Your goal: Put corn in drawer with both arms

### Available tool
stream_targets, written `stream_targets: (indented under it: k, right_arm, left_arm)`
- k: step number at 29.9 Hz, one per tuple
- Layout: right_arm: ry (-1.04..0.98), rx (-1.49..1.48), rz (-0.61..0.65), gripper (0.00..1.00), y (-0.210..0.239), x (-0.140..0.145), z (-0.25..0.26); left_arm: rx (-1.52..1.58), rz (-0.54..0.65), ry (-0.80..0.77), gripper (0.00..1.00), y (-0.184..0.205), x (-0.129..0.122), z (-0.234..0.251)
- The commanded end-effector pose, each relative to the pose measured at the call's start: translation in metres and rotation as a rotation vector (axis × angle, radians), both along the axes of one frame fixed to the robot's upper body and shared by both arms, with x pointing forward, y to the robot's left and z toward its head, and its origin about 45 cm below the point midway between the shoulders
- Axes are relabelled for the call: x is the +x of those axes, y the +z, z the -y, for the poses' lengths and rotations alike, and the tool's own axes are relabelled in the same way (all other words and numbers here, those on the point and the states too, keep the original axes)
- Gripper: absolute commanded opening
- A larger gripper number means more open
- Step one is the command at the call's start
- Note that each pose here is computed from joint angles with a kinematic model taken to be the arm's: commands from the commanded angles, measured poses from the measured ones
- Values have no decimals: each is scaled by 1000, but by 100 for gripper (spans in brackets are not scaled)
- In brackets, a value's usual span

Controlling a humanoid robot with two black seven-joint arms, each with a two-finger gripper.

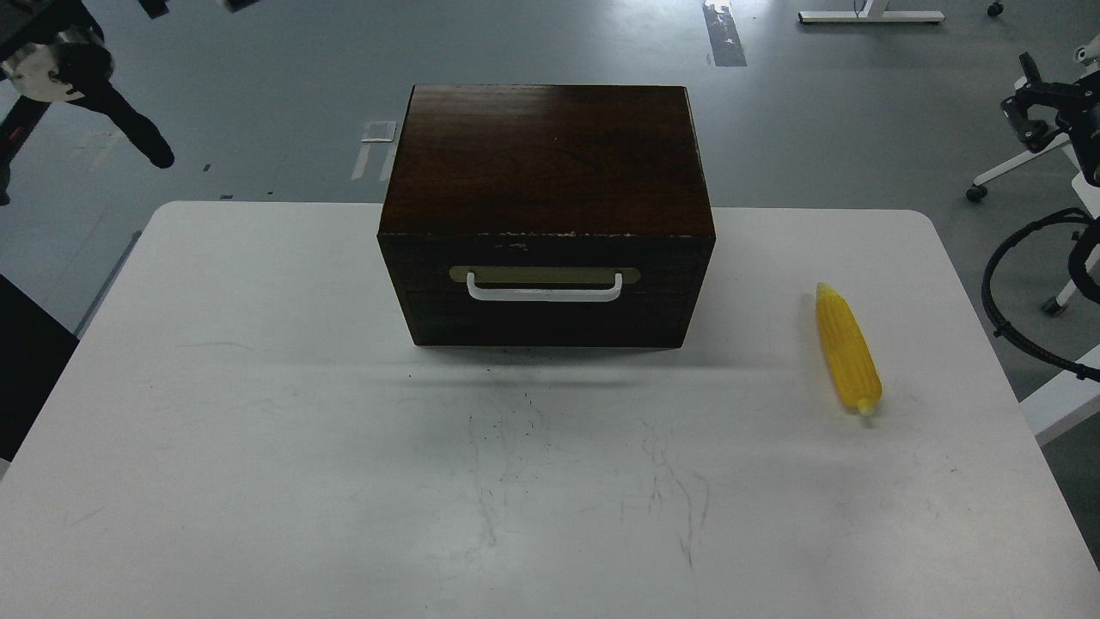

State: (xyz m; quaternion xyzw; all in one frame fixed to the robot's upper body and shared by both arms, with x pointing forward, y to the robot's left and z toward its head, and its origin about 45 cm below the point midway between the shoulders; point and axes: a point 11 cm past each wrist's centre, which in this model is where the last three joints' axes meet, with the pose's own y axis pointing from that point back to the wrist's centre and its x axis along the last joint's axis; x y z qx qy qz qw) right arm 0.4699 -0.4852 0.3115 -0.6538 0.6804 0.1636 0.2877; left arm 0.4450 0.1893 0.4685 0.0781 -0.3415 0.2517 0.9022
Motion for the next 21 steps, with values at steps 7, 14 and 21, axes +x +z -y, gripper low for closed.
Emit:
stream_targets:
  k: [7, 14, 21]
  right_arm:
    - [-22, -14, -2, 100, 2, -5, 12]
    - [-23, -11, -1, 100, 3, -5, 12]
    - [-29, -16, -2, 100, 3, -7, 16]
  left_arm:
    - [593, 379, -277, 85, -65, -56, 82]
    - [907, 514, -403, 85, -124, -68, 99]
    - [1162, 615, -525, 85, -174, -77, 103]
